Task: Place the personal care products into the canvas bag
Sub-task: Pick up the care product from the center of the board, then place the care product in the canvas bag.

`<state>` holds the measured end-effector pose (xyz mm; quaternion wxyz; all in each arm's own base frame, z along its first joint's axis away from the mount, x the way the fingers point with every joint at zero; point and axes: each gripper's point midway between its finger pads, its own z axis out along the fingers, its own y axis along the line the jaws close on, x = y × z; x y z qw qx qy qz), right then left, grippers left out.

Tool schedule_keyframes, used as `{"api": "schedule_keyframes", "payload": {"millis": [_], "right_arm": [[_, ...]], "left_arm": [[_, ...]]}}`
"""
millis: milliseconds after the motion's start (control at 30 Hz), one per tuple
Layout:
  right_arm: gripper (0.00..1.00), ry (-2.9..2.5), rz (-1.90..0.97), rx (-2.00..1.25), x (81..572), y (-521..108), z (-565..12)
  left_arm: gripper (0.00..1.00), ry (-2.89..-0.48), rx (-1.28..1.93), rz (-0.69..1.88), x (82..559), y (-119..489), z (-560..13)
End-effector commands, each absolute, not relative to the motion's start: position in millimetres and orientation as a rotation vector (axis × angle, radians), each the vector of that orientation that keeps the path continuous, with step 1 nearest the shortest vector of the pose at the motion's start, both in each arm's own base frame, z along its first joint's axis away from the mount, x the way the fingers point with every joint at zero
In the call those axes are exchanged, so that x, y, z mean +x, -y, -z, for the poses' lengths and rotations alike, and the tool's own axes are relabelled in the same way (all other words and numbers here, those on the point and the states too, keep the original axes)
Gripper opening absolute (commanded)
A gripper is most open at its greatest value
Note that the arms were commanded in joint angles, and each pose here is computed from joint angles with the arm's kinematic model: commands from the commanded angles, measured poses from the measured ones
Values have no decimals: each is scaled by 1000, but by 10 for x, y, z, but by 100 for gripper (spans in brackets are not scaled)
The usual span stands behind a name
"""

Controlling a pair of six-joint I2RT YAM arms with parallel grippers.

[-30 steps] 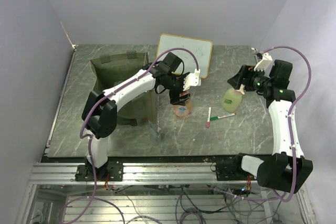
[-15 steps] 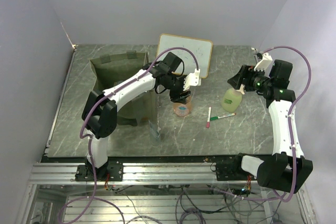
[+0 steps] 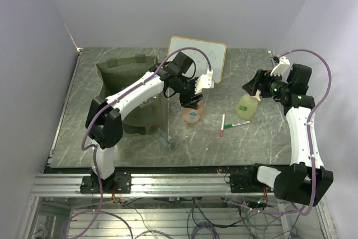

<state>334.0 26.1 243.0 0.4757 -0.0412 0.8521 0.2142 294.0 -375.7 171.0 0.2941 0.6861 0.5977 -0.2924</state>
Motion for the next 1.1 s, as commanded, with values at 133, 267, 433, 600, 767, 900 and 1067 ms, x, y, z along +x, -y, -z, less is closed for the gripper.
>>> {"api": "schedule_keyframes", "payload": {"millis": [133,267,433,600,767,900,1067], "right_arm": [[77,-2058,-483,-178,3402,-237,-2619],[77,-2052,-474,-257,3444,-306,-2689],[77,-2048,-473,-337,3526,-454,-2750],[77,-2032,-457,-442,3572,-651,-2824],[77,-2018,-460,-499,3619,-782,-2885],[77,-2020,-473,-510,3660,-837,-2883],[77,-2032,-481,-527,3695,-901,-2837]], "left_arm": [[7,-1305,1687,700,2962,3766,-3063],[7,-1264,1645,658,2941,3664,-3400],[7,-1223,1580,595,2890,3507,-3844],[7,-1191,1497,534,2846,3283,-4270],[7,-1126,1407,514,2800,3006,-4741],[7,-1068,1347,485,2744,2791,-5092],[7,-1027,1210,481,2719,2447,-5555]]}}
